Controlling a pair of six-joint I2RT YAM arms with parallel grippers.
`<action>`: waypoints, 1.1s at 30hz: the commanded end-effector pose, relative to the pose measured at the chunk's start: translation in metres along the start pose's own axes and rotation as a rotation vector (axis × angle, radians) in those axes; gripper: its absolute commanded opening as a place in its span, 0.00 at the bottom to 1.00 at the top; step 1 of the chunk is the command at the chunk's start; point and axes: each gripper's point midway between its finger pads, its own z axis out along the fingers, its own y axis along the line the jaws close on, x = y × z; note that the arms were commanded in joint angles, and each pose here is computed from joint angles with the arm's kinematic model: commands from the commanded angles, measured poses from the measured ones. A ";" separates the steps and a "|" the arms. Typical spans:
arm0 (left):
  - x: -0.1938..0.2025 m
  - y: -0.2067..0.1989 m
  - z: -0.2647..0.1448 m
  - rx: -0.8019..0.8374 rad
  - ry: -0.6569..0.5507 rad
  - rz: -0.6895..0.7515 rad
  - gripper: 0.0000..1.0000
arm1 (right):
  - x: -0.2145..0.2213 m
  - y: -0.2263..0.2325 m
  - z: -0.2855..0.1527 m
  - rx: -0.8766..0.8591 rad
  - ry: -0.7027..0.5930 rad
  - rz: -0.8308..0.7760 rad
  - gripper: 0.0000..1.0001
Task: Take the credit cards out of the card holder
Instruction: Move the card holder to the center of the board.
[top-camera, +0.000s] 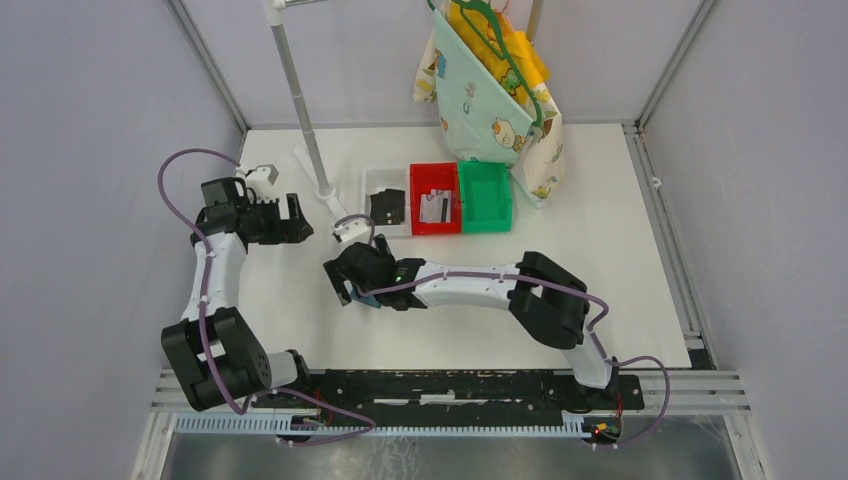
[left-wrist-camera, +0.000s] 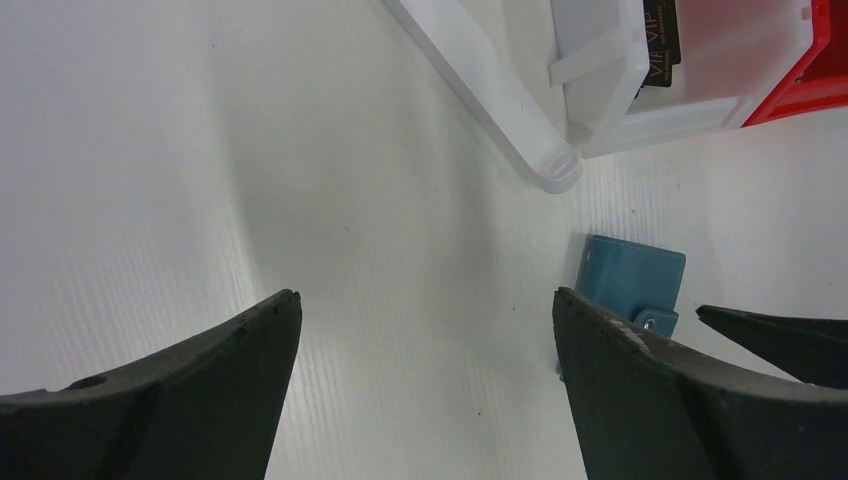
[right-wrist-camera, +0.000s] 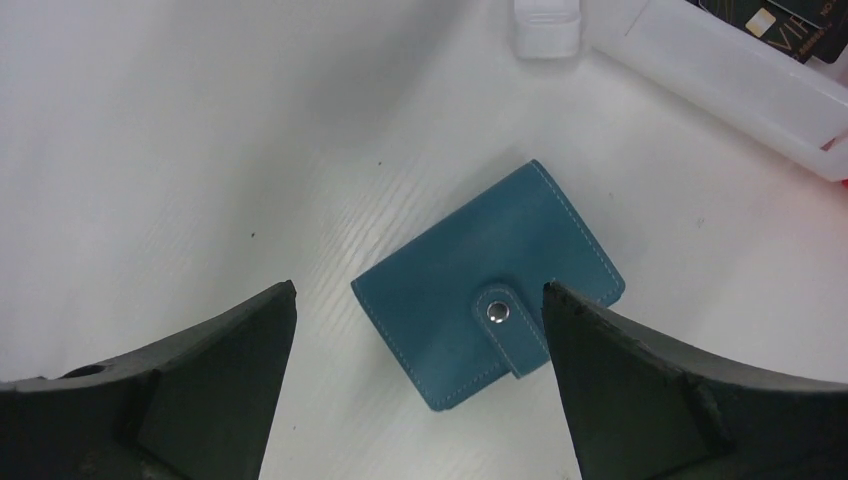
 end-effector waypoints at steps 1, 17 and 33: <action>-0.022 -0.002 -0.014 -0.008 -0.054 0.052 1.00 | -0.005 -0.014 0.017 0.132 0.014 -0.087 0.98; -0.024 -0.015 -0.017 0.051 -0.059 0.025 1.00 | 0.042 -0.050 0.015 0.222 0.093 -0.173 0.98; -0.019 -0.028 -0.017 0.121 -0.054 0.017 1.00 | 0.032 -0.043 -0.007 -0.018 0.077 -0.160 0.98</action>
